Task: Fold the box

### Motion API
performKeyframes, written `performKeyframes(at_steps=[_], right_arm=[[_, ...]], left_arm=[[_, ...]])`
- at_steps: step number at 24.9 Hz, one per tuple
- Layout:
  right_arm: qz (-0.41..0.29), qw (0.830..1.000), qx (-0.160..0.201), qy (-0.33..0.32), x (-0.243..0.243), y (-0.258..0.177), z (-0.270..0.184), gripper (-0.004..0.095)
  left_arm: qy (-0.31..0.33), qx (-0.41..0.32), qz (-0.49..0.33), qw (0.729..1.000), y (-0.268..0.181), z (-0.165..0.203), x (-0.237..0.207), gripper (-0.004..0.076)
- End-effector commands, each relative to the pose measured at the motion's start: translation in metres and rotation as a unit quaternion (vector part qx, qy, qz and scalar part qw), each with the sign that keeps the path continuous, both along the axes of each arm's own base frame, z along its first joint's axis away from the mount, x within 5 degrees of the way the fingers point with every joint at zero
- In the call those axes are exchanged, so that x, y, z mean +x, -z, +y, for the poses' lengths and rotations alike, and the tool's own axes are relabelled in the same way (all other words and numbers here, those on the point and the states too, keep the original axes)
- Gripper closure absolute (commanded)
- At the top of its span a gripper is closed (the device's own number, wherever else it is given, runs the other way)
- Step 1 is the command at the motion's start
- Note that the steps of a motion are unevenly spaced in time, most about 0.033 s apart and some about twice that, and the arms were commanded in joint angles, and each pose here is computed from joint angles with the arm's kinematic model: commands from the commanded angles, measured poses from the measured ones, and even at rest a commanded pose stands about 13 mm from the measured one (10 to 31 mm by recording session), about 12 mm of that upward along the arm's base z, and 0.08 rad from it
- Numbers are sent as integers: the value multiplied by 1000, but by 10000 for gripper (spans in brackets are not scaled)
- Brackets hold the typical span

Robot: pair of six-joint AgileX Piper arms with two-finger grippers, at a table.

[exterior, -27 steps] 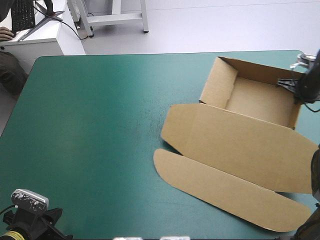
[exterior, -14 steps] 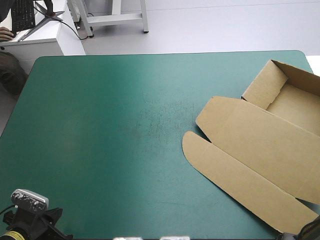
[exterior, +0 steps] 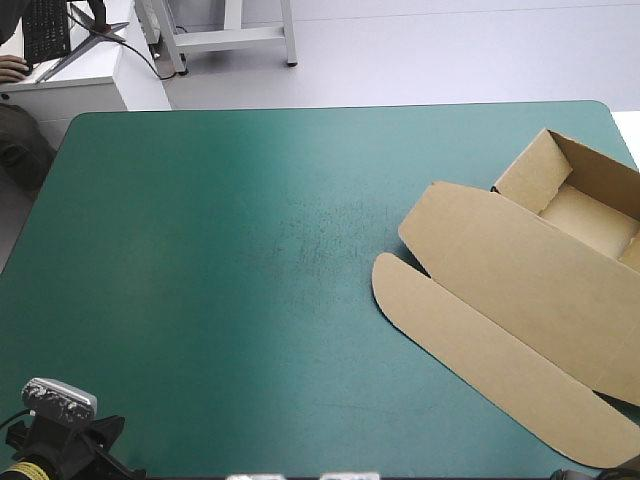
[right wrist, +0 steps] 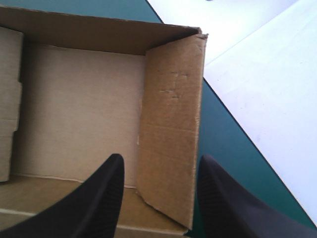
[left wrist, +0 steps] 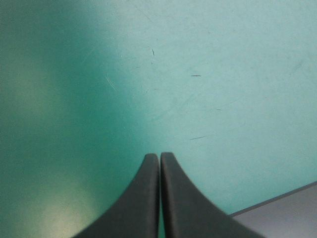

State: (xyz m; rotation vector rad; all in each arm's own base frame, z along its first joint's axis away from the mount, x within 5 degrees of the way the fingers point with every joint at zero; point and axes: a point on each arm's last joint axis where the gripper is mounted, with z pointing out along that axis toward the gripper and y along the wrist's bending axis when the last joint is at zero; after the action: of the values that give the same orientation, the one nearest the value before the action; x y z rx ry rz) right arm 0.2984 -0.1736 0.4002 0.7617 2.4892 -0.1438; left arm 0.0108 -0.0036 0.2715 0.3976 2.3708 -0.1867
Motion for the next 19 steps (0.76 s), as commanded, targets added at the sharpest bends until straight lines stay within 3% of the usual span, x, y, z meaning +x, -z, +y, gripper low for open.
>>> performKeyframes(at_steps=[1, 4, 9, 11, 15, 19], right_arm=[[-86, 996, 3, -23, -31, -49, 27, 485], [-148, 987, 12, -58, -54, -77, 51, 561], [-195, 973, -23, -117, -94, -106, 95, 907], [-191, 970, -25, -148, -106, -101, 114, 914], [-161, 962, -66, -209, -142, -83, 147, 913], [-157, 954, -59, -249, -175, -61, 165, 913]], left_arm=[[-3, -1, 3, 1000, -6, 0, 0, 734], [-1, 0, 3, 1000, -6, 0, 0, 734], [2, -2, 4, 1000, -6, 0, -1, 734], [2, -2, 4, 1000, -6, 0, -1, 734], [2, -2, 4, 1000, -6, 0, -1, 734], [2, -3, 3, 1000, -6, 0, 0, 734]])
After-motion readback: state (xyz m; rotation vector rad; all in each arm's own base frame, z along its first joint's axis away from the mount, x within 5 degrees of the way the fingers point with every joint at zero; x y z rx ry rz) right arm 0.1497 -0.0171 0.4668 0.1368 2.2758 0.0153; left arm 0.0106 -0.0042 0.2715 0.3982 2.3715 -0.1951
